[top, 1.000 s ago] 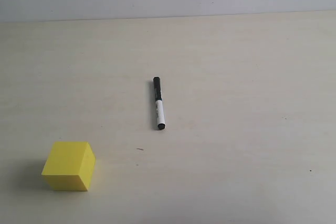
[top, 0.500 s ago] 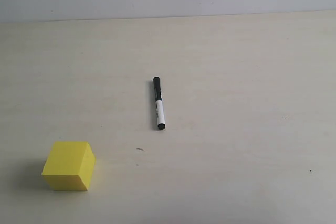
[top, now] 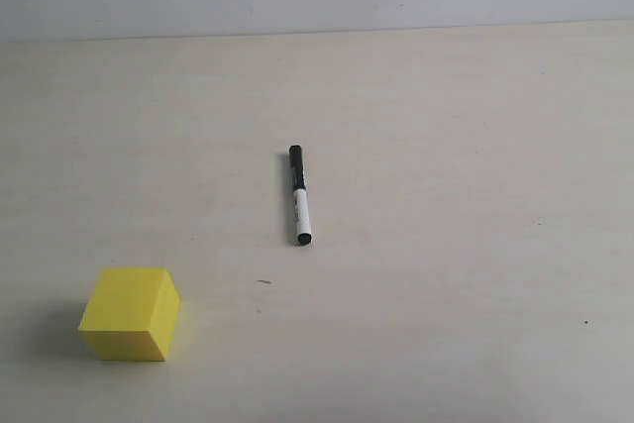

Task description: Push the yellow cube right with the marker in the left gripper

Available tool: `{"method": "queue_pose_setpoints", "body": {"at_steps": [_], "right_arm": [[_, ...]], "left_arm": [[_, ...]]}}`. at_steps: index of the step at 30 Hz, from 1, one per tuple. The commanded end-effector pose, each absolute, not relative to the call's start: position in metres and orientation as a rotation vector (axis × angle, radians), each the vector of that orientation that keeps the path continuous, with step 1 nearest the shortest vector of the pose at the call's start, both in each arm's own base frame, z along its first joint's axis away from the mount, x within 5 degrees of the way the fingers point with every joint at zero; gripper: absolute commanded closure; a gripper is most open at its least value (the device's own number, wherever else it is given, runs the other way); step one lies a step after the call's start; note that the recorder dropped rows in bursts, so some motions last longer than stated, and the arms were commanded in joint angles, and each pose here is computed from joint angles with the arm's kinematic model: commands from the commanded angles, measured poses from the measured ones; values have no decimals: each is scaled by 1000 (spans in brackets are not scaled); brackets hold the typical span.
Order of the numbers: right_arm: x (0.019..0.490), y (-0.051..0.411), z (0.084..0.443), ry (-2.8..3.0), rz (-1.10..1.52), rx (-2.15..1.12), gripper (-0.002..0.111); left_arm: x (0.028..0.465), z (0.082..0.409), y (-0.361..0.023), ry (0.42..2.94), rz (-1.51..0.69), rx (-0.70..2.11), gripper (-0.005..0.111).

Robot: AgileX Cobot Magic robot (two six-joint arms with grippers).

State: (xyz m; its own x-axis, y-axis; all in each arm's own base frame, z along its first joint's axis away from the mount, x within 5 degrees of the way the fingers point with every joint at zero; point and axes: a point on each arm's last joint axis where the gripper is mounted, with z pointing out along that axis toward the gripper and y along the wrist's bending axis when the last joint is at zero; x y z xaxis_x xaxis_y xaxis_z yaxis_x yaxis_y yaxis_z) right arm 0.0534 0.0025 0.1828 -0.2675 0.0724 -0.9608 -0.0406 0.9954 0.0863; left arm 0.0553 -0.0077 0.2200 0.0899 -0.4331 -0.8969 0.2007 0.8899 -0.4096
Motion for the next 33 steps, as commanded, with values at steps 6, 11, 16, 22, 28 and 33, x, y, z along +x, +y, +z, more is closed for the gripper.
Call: {"method": "queue_pose_setpoints", "body": {"at_steps": [6,11,16,22,28,33], "right_arm": [[53,2,182,1828,102,22,108],[53,2,182,1828,102,22,108],[53,2,182,1828,102,22,108],[53,2,182,1828,102,22,108],[53,2,182,1827,102,22,108],[53,2,182,1827,102,22,108]], "left_arm": [[40,261,1,926,-709,-309,107],[47,310,-4,1092,-692,-303,107],[80,355,-14,1437,-550,-239,107],[143,363,-27,2070,-345,-148,107],[194,330,-43,2687,-307,-164,107],[220,290,-77,2971,-520,-17,107]]}}
